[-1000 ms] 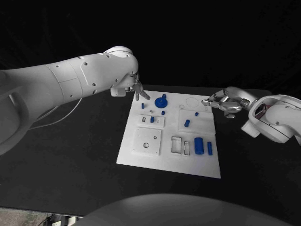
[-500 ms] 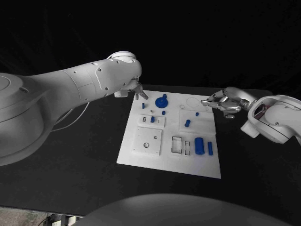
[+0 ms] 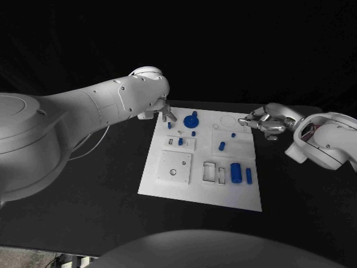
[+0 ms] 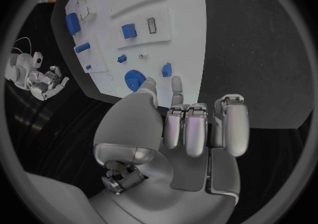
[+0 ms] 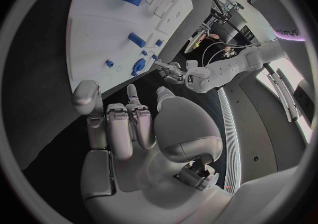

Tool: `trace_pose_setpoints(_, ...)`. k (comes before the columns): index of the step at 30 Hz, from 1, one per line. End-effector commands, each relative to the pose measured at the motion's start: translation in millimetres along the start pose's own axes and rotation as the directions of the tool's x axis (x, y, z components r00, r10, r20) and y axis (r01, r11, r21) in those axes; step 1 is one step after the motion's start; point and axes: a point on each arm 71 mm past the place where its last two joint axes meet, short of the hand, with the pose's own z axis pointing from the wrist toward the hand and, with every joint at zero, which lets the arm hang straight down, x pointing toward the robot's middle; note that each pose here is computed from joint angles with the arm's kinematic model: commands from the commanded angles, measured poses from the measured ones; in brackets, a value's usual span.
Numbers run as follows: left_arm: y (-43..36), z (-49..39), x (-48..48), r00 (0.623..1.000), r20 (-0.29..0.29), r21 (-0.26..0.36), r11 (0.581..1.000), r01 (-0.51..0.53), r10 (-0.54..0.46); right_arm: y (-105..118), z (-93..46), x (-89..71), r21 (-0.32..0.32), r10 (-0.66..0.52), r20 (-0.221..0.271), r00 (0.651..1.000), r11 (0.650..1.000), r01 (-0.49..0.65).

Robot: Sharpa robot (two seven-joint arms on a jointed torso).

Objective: Assemble the parts on the task board

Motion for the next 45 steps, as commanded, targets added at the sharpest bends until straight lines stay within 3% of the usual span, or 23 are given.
trace_pose_setpoints(1, -4.8, 1.1, 3.8, 1.0, -0.014, 0.033, 0.999, 0.007, -0.006, 2, 0.2, 2.0, -0.009, 0.0, -0.015, 1.0, 1.0, 0.0)
trace_pose_setpoints(11, -6.1, 4.1, 11.3, 0.999, -0.039, 0.036, 0.999, 0.01, -0.009, 1, -0.7, 1.7, -0.007, 0.0, -0.015, 1.0, 1.0, 0.0)
trace_pose_setpoints(45, -4.1, 8.9, 17.2, 0.998, -0.055, 0.028, 0.999, 0.017, -0.015, 0, -1.9, 1.6, -0.005, 0.001, -0.018, 1.0, 1.0, -0.001)
